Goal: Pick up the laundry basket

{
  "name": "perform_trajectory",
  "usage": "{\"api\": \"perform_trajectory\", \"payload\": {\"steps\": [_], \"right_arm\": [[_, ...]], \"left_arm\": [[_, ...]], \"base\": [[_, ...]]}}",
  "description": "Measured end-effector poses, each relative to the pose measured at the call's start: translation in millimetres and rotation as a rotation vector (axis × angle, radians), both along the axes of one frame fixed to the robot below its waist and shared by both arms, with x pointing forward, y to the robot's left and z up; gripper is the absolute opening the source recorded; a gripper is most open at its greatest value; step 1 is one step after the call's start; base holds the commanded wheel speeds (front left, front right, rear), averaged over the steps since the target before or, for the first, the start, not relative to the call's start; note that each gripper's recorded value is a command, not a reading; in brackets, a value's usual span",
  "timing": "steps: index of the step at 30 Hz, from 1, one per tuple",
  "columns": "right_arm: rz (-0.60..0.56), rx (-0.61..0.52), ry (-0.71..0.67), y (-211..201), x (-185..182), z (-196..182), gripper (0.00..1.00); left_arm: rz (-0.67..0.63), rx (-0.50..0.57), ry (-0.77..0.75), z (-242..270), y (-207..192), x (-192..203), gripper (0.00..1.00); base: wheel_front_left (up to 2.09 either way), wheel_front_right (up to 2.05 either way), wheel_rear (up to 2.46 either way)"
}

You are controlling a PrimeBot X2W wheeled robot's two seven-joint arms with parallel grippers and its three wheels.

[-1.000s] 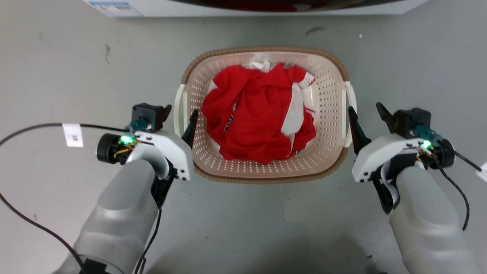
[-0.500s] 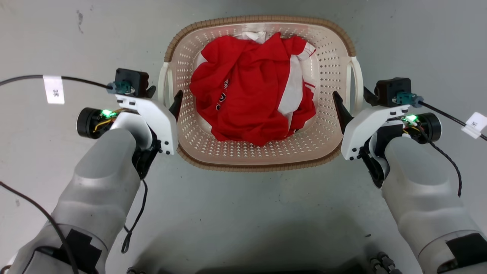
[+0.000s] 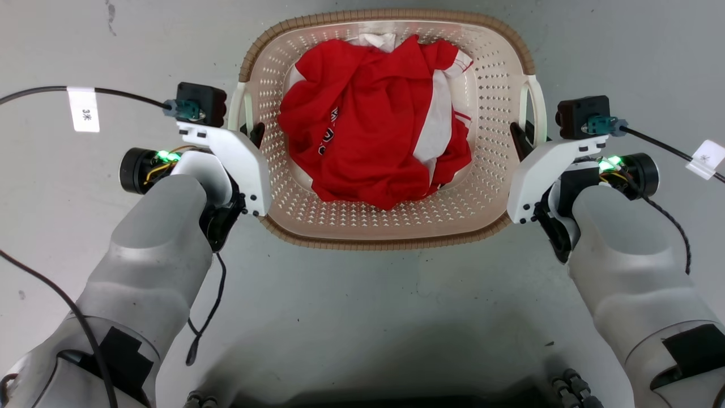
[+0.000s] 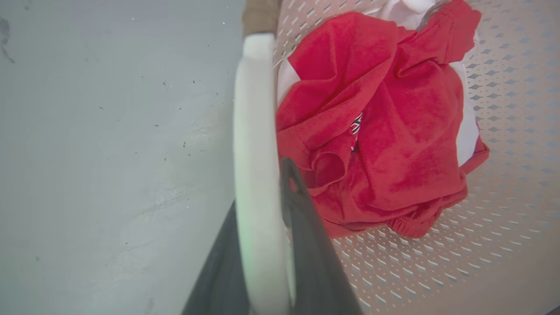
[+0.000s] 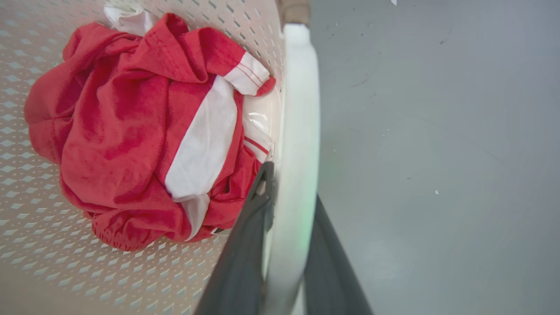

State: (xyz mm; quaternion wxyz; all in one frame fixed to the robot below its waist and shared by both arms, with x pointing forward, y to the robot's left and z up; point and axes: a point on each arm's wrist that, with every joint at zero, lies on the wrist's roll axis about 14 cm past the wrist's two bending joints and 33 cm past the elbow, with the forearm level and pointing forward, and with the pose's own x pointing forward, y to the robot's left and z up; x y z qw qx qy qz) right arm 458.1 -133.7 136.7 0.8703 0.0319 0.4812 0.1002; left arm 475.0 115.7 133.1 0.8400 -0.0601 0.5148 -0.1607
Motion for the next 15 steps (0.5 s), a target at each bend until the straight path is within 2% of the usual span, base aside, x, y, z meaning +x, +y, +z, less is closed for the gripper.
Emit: {"api": "perform_trajectory", "payload": {"steps": [8,15], "right_arm": [[0.007,0.007,0.035,3,-8,10,0.0],[0.029,0.007,0.008,6,-2,43,0.0]], "left_arm": [[0.006,-0.02,0.036,13,-5,-5,0.0],[0.025,-0.025,0.058,40,-3,-9,0.0]], "base": [[0.0,0.0,0.0],[0.0,0.0,0.0]]}}
